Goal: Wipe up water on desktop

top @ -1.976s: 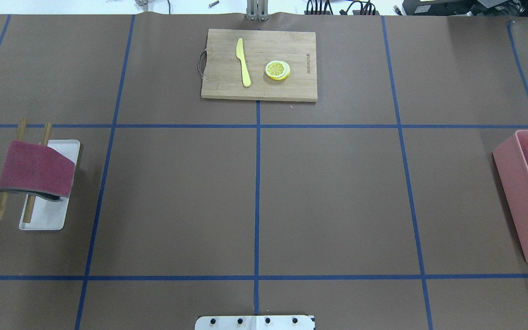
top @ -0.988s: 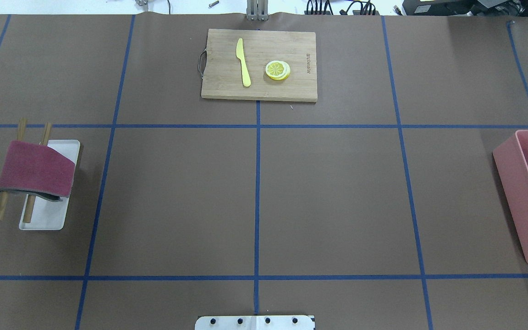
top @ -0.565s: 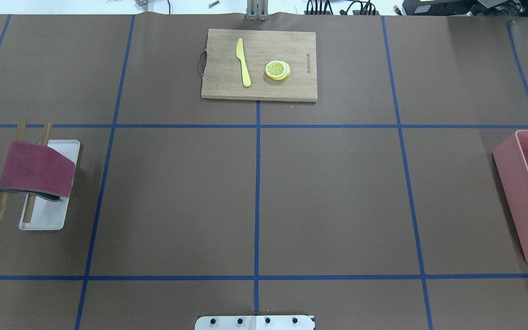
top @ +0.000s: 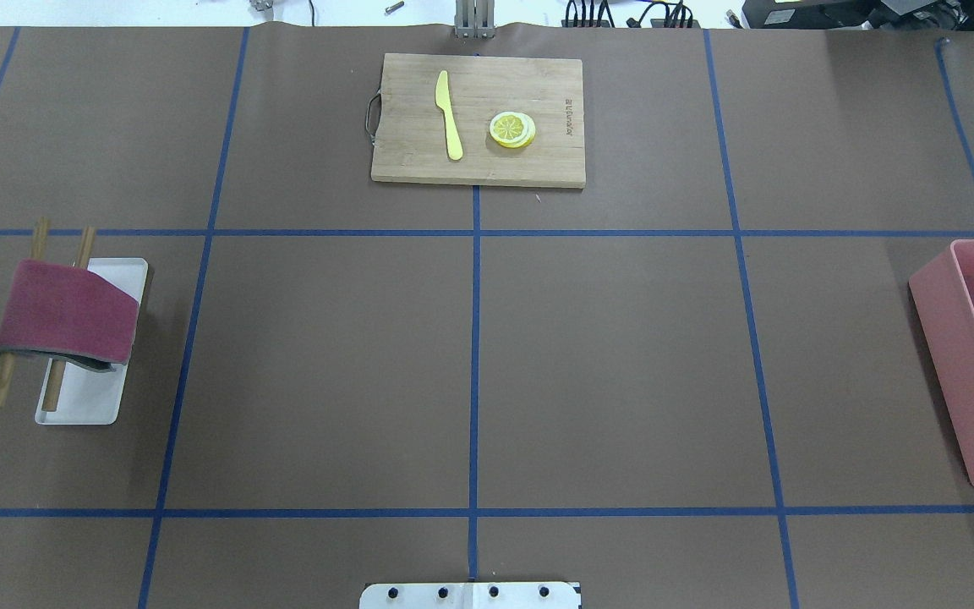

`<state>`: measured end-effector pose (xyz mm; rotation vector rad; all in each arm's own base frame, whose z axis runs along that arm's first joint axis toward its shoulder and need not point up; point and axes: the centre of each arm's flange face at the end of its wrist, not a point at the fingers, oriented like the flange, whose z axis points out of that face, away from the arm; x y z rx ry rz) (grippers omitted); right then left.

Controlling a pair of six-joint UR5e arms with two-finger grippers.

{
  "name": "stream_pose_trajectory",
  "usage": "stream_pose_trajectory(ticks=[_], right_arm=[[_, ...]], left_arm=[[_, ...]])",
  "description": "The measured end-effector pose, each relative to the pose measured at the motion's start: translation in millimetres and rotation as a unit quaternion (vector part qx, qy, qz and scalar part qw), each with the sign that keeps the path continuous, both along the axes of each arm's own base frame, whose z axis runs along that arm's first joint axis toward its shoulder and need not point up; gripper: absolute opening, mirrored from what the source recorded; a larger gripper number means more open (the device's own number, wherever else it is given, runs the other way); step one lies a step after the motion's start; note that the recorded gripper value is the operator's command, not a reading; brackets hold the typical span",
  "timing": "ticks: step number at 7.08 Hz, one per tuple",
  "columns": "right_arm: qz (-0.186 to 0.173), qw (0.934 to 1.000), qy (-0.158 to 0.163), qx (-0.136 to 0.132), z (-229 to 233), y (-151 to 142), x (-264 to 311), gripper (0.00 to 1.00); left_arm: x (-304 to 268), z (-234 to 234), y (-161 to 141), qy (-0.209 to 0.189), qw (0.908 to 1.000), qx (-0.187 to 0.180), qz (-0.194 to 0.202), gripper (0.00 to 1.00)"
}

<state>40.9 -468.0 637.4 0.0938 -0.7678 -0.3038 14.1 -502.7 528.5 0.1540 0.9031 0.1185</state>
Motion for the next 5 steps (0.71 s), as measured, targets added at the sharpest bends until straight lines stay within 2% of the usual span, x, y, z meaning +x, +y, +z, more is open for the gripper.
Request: stream_pose_trajectory(ticks=[2,5], right_arm=[[-0.002,0.9999,-0.011,0.002,-4,1,-3,1.00],[-0.004,0.9995,-0.030,0.005,-9,3,-6,1.00]], left_arm=[[40,-13,2,0.020,0.9996,-0.017,0.005,0.98],[82,-31,7,0.043,0.9967,-0.061,-0.034,0.97]])
